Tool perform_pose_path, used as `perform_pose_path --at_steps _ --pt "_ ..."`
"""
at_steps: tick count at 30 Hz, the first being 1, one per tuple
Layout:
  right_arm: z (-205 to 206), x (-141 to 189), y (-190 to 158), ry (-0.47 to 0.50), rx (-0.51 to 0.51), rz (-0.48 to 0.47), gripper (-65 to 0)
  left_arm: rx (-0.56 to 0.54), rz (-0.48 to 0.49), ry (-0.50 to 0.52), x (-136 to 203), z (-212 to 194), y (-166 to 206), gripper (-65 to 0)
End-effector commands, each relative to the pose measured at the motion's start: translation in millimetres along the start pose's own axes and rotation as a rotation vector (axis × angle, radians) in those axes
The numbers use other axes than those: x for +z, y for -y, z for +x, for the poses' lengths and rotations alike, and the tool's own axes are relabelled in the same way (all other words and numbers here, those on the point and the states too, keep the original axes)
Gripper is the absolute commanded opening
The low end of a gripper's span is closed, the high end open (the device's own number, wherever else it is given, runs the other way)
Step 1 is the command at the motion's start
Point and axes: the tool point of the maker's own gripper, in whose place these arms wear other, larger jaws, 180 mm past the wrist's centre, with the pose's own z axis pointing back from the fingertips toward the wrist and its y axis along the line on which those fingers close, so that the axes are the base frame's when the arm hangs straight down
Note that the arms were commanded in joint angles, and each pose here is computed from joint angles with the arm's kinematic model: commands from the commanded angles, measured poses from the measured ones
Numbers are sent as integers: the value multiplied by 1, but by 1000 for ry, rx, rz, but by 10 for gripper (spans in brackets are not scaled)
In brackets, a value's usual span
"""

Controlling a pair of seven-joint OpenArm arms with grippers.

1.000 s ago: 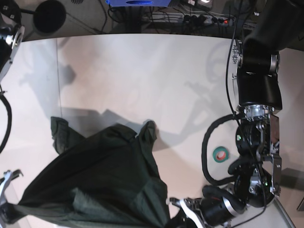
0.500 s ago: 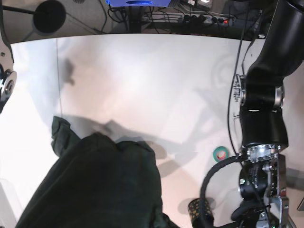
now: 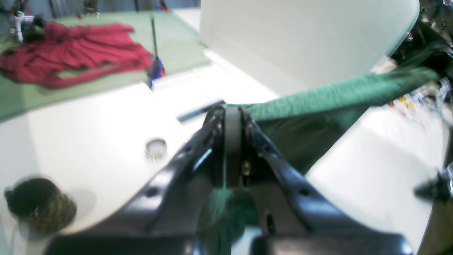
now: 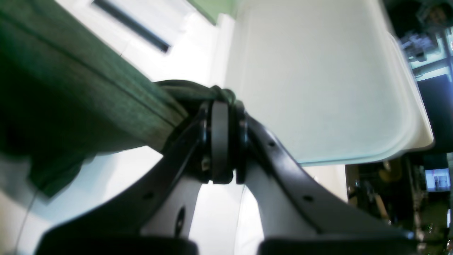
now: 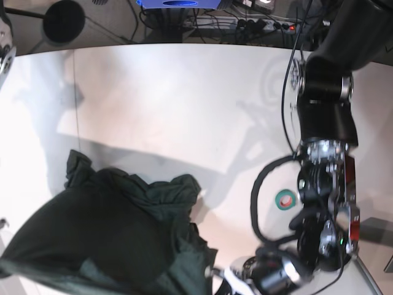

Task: Layout the t-shirt on the table in an organized manner, then fold the t-shirt properly
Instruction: 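Lift the shirt high with the left gripper and shake it out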

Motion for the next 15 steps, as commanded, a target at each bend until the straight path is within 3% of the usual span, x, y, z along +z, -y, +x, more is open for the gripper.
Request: perform_pose_path --at_steps 1,4,8,11,15 --pt "-5 5 14 -16 8 -46 -645 -27 1 71 7 22 2 -650" --pt "-29 7 14 -59 -52 -50 -645 -37 12 36 20 0 5 -650" --pt "-5 0 14 -15 -58 -38 -645 -51 34 14 25 -5 -5 -650" --pt "2 -28 -2 -32 -49 49 -645 -32 40 -28 18 -15 -15 -650" --pt "-24 -80 -48 -96 -128 236 -645 -16 24 -206 2 -70 -24 -650"
